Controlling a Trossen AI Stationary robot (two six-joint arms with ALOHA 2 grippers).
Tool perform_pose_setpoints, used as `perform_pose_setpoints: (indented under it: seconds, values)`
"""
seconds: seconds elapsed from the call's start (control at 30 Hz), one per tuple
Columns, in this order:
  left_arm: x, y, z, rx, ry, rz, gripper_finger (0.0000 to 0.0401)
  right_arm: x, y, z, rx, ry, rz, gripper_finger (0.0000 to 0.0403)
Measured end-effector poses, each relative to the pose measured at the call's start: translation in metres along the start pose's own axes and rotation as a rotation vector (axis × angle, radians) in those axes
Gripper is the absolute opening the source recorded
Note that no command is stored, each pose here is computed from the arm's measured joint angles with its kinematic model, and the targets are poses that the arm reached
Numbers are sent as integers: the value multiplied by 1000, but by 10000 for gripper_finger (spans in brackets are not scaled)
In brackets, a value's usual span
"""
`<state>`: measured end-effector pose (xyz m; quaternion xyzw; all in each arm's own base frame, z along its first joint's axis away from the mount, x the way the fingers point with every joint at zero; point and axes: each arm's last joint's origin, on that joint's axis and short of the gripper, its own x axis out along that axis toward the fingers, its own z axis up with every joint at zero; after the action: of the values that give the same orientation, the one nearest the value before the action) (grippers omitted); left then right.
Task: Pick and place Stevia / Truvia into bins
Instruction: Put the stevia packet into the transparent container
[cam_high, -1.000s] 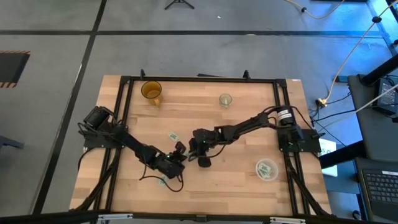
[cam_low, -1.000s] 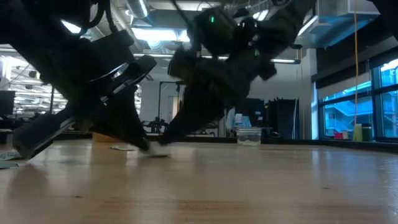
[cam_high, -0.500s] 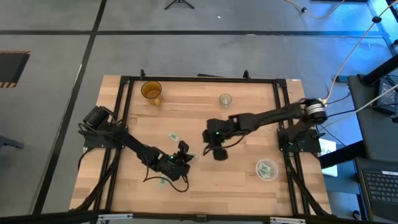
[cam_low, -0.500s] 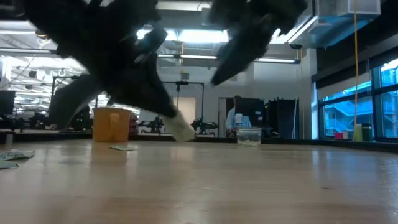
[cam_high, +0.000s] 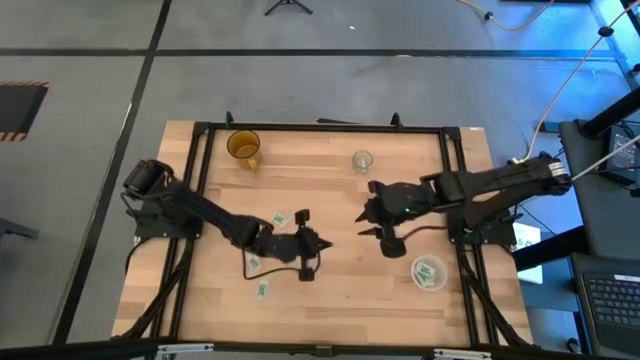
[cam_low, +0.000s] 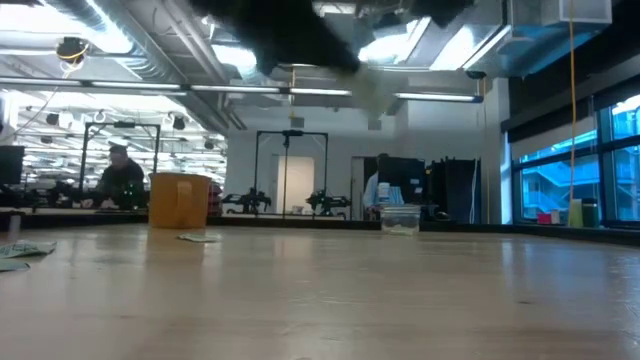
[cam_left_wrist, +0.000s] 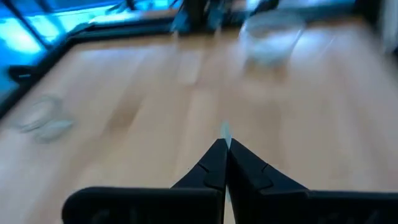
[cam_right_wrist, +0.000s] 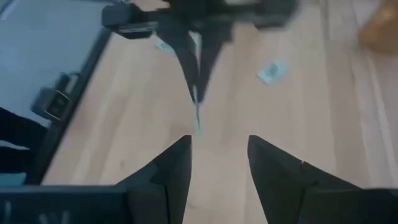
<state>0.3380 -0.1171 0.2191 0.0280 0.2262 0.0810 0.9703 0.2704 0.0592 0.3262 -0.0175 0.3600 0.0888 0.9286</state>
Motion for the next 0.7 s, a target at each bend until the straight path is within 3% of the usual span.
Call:
perform_pose_setpoints:
  seconds: [0.23, 0.7]
  values:
    - [4, 16, 26, -158, -174, -137, 2, 9, 12, 6, -4, -56, 35, 161]
    - [6, 23, 31, -178, -212, -131, 2, 33, 13, -1, 95, 46, 26, 161]
